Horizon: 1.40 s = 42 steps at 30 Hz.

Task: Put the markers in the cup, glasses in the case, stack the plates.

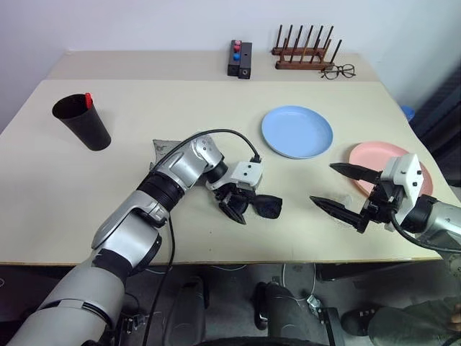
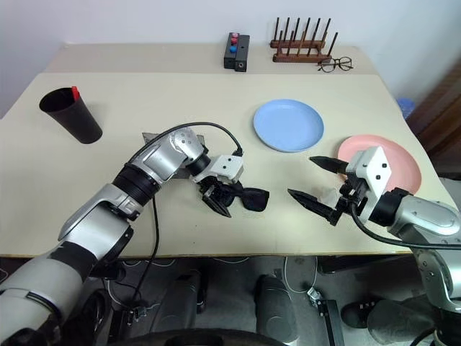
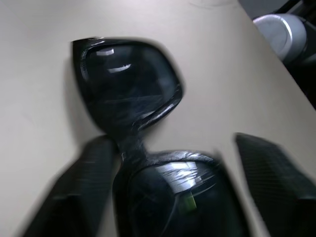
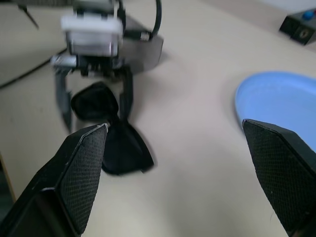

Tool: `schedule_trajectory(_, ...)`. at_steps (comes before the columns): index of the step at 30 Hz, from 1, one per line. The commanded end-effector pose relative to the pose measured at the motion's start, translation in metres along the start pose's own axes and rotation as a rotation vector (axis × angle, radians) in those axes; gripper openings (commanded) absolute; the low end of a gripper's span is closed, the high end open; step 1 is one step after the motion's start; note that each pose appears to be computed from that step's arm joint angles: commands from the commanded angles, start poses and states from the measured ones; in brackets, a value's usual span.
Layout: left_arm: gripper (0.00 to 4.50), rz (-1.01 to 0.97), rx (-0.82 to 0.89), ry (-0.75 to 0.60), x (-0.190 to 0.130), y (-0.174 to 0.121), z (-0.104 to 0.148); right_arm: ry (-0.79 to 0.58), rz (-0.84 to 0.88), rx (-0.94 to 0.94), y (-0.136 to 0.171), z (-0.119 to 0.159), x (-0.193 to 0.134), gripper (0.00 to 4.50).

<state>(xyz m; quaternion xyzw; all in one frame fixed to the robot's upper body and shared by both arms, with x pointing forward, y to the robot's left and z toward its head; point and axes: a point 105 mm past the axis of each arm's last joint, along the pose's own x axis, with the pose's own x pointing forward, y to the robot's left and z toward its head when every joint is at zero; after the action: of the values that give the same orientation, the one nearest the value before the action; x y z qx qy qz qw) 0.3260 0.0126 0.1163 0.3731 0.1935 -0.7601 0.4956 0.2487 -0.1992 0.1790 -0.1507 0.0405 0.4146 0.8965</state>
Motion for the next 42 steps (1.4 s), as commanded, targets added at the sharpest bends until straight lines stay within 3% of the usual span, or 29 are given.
schedule_trajectory(1, 1.69, 0.027, 0.033, -0.002, -0.001, 0.003, 0.007, 0.014, 0.016, -0.055, 0.001, 0.006, -0.003, 4.50)
schedule_trajectory(4, 0.17, 0.033, 0.040, -0.005, -0.001, 0.004, 0.008, 0.016, 0.021, -0.065, 0.000, 0.007, -0.003, 4.50)
schedule_trajectory(5, 0.01, 0.030, 0.040, -0.007, -0.001, 0.004, 0.008, 0.015, 0.021, -0.066, 0.000, 0.007, -0.002, 4.50)
schedule_trajectory(13, 0.01, 0.048, 0.031, -0.091, -0.012, 0.009, 0.026, -0.013, 0.015, -0.057, -0.003, 0.011, 0.004, 4.50)
schedule_trajectory(21, 0.01, 0.147, -0.049, -0.246, -0.070, 0.029, 0.056, -0.034, 0.000, -0.054, -0.007, 0.013, 0.007, 4.50)
schedule_trajectory(27, 0.01, 0.235, -0.100, -0.311, -0.109, 0.037, 0.060, -0.059, 0.009, -0.049, -0.008, 0.016, 0.013, 4.50)
schedule_trajectory(34, 0.01, 0.355, -0.155, -0.265, -0.160, 0.020, 0.026, -0.107, 0.020, -0.046, -0.009, 0.024, 0.017, 4.50)
schedule_trajectory(36, 0.01, 0.394, -0.199, -0.216, -0.173, 0.011, 0.004, -0.110, 0.022, -0.044, -0.010, 0.023, 0.019, 4.50)
schedule_trajectory(42, 0.01, 0.433, -0.190, -0.113, -0.185, -0.010, -0.038, -0.128, 0.040, -0.041, -0.013, 0.026, 0.026, 4.50)
